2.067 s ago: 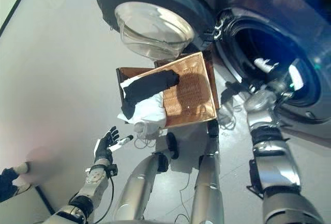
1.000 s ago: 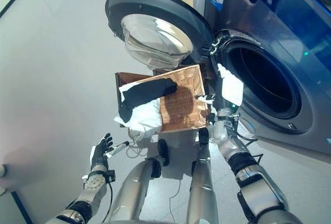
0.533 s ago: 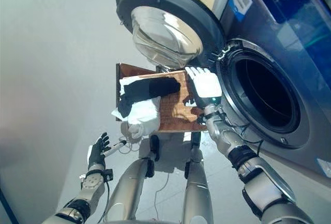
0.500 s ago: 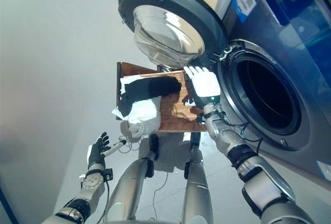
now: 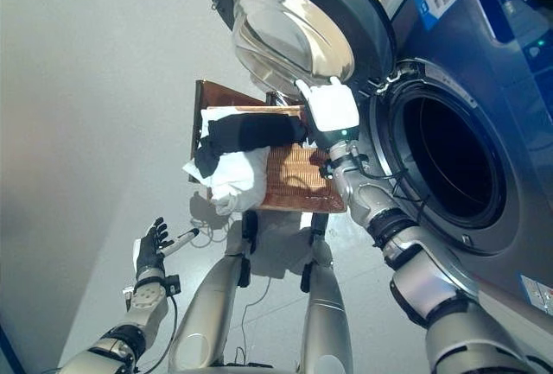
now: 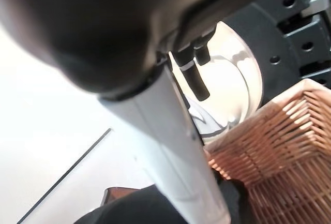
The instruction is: Pick up the clothes and place them into the washing machine
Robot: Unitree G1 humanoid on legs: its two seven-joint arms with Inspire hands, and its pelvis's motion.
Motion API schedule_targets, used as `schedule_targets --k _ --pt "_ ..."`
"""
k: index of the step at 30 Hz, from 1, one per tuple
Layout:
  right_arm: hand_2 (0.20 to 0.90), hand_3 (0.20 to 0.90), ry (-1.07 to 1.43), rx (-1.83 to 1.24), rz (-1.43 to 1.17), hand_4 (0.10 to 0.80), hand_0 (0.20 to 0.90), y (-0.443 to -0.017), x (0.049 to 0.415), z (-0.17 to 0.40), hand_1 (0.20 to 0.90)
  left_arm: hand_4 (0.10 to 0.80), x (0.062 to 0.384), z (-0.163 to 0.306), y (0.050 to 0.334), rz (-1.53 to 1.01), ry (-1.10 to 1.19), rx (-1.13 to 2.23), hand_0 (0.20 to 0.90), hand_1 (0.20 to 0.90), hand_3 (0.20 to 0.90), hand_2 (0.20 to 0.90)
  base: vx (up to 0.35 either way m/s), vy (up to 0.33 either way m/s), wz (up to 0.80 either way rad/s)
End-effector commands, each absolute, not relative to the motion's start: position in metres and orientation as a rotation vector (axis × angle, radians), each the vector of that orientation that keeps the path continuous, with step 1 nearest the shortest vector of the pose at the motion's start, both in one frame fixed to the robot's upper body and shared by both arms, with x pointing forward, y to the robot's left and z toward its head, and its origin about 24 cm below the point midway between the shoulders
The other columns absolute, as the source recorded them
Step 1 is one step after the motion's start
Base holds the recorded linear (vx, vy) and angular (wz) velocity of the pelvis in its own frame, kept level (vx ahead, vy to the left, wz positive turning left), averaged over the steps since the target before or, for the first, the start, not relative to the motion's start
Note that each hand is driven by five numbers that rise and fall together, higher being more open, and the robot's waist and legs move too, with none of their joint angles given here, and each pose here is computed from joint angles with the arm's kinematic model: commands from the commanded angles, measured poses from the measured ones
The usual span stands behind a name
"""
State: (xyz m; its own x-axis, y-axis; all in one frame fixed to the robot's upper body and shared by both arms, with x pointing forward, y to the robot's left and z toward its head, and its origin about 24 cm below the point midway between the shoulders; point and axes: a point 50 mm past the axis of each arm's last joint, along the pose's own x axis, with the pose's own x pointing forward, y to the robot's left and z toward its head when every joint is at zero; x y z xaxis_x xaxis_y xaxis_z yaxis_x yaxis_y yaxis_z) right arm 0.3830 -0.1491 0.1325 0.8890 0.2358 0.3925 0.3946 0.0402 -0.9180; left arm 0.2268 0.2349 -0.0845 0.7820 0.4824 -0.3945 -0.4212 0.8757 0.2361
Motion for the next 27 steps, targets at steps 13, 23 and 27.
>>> schedule_targets --k 13,23,27 --pt "0.9 0.9 -0.69 -1.366 0.071 0.8 0.9 -0.057 0.384 0.154 0.9 0.8 0.234 -0.068 0.264 0.621 0.39 0.154 0.9 0.9 0.9 0.9 -0.006 0.005 0.02" --pt "0.9 0.9 -0.58 -0.974 0.281 0.8 0.9 -0.007 0.366 0.137 0.9 0.8 0.233 -0.068 0.268 0.636 0.402 0.147 0.9 0.9 0.9 0.9 0.001 0.001 0.01" --pt "0.9 0.9 -0.473 -0.749 0.333 0.8 0.9 -0.004 0.363 0.13 0.9 0.8 0.231 -0.068 0.27 0.634 0.412 0.149 0.9 0.9 0.9 0.9 0.004 0.0 0.03"
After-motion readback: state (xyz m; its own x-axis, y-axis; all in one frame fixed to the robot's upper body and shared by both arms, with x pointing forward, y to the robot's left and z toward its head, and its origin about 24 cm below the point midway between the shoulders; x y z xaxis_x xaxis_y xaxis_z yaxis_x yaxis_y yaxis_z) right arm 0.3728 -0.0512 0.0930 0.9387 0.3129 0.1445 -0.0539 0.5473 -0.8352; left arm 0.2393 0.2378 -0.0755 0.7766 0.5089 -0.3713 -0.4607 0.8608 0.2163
